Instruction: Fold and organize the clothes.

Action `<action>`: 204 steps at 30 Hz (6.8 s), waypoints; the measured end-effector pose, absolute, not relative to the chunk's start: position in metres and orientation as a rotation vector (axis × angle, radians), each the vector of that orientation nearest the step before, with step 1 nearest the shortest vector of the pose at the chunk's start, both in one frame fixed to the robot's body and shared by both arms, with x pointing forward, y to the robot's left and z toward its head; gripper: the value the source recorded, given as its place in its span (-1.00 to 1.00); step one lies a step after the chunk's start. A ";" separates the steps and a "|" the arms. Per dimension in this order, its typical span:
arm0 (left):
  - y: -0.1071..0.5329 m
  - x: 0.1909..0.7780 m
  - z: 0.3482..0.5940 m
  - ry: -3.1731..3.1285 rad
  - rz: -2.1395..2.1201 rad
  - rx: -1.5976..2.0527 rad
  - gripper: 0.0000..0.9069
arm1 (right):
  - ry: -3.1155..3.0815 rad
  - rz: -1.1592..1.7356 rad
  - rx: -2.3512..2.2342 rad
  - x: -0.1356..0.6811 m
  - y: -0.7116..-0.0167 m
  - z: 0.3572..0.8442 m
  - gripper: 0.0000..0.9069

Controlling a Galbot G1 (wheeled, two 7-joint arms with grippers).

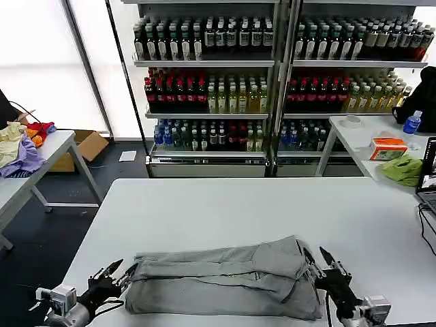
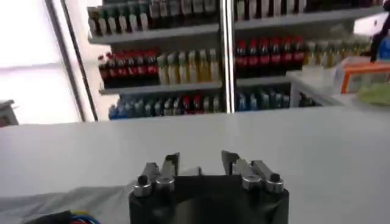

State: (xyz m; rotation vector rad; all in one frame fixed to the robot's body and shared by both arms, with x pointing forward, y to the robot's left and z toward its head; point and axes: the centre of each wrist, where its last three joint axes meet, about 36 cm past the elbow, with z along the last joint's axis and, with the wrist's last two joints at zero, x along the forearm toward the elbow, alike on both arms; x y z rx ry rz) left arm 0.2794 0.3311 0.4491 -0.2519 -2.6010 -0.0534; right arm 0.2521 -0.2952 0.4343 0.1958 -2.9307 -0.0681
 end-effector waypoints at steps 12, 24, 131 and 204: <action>0.276 0.271 0.427 -2.641 0.074 -0.045 1.00 | -2.996 -0.010 0.241 0.227 -0.303 0.409 1.00; 0.243 0.270 0.396 -2.608 0.078 0.112 1.00 | -3.019 0.016 0.254 0.215 -0.308 0.403 1.00; 0.162 0.312 0.422 -2.552 0.111 -0.782 1.00 | -3.017 -0.032 0.286 0.206 -0.298 0.413 1.00; 0.260 0.307 0.389 -2.559 0.185 -0.180 -0.98 | -3.011 -0.066 0.299 0.205 -0.296 0.410 1.00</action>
